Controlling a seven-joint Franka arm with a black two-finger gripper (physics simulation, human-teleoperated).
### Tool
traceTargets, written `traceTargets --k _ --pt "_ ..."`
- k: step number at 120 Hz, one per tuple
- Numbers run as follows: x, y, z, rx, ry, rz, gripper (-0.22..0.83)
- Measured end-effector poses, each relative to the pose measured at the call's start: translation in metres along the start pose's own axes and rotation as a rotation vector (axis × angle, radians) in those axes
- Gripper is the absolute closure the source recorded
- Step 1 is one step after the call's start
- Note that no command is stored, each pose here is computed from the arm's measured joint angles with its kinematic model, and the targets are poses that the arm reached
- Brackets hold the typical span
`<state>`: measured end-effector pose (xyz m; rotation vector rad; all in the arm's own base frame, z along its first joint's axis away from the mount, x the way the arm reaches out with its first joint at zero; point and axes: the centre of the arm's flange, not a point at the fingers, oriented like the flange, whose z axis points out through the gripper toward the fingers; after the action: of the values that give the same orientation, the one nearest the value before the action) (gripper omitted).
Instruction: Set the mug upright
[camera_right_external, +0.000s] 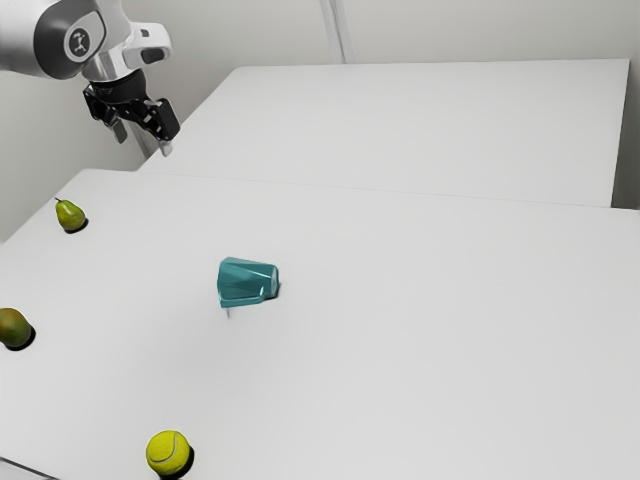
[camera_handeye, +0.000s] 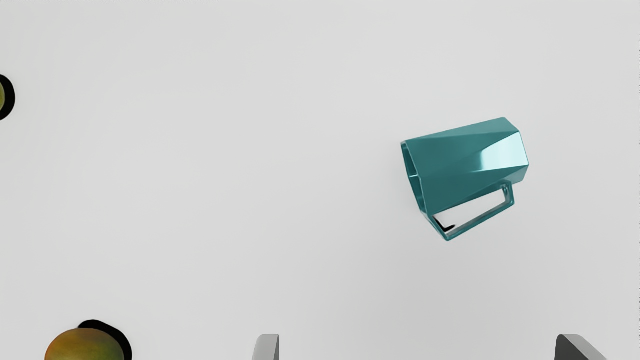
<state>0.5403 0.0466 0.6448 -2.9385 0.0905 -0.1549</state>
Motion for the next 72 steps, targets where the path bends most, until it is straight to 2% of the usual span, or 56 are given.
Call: traceTargets --k 44,57,72 --pt "0.001 -0.005 0.004 -0.019 0.002 0.009 0.00" --pt "0.003 -0.019 0.018 -0.053 -0.020 -0.024 0.00" --pt "-0.005 -0.032 0.044 -0.181 -0.057 -0.085 0.00"
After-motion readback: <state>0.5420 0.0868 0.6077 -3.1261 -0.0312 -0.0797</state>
